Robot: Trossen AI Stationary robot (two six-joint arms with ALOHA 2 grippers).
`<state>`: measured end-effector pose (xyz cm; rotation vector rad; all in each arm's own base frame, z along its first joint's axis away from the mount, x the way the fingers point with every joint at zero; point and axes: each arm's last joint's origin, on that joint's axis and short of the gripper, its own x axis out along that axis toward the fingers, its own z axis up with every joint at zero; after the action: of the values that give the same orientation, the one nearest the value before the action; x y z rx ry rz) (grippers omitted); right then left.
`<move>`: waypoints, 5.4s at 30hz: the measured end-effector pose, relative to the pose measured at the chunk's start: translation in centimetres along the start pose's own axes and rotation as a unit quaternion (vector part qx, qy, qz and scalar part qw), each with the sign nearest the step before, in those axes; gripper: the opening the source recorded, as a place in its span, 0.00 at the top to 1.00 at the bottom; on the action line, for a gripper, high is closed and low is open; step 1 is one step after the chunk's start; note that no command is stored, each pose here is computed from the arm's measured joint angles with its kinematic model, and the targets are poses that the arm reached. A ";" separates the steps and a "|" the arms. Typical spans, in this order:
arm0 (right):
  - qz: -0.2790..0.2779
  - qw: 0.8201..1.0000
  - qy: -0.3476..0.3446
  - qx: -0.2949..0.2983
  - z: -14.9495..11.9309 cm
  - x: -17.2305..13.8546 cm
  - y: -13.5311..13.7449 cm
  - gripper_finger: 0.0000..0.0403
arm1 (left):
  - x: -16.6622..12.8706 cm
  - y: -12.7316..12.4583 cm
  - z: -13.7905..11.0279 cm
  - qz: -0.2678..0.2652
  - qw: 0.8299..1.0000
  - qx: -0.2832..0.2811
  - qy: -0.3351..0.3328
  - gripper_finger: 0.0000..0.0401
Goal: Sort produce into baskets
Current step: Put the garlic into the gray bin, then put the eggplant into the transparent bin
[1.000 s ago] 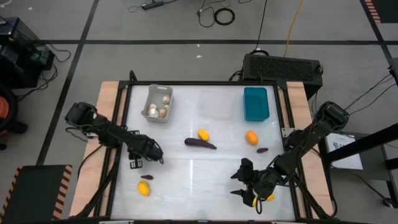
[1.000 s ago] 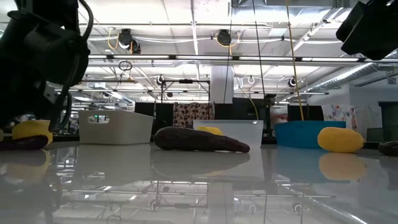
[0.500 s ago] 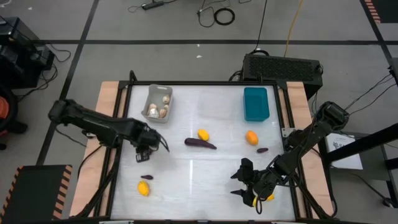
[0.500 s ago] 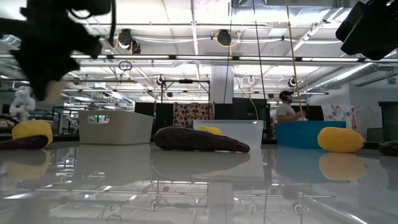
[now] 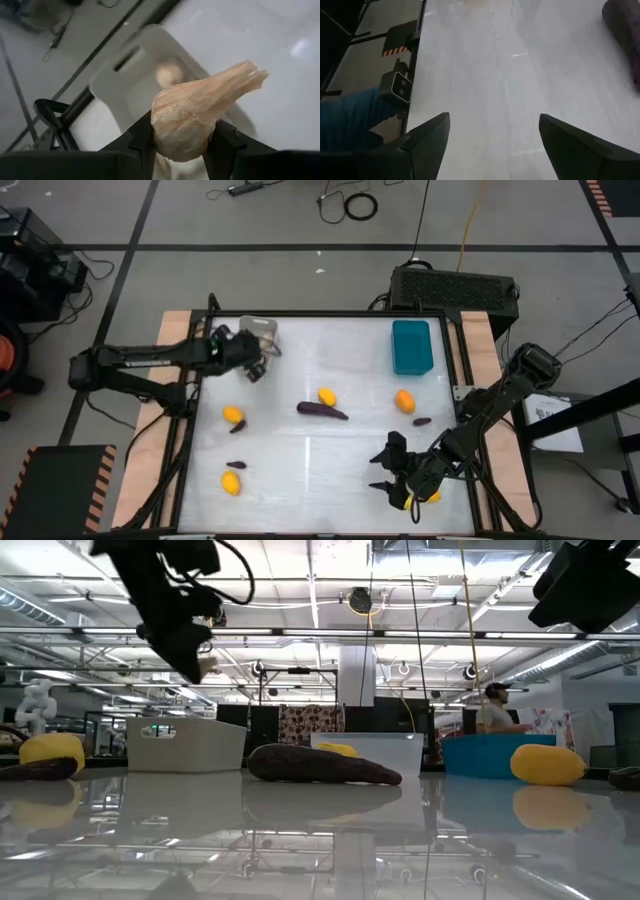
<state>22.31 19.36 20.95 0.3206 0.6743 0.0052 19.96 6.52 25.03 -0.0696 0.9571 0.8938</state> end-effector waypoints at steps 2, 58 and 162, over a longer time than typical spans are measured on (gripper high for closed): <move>0.000 1.000 0.000 -0.005 0.0 0.0 0.0 0.26 | 1.2 0.5 0.8 0.014 0.999 -0.031 -0.007 0.68; -0.014 0.999 -0.013 0.034 -0.1 -0.1 0.0 0.26 | 4.4 -15.9 0.4 -0.326 0.907 0.260 -0.060 0.33; -0.065 0.997 0.000 -0.041 1.4 0.2 -2.4 0.26 | 12.0 -9.5 15.3 -0.241 0.947 0.178 -0.116 0.42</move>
<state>23.08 16.67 21.21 0.1974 0.6926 -0.0910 39.96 14.32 22.40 0.1073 0.8165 0.2623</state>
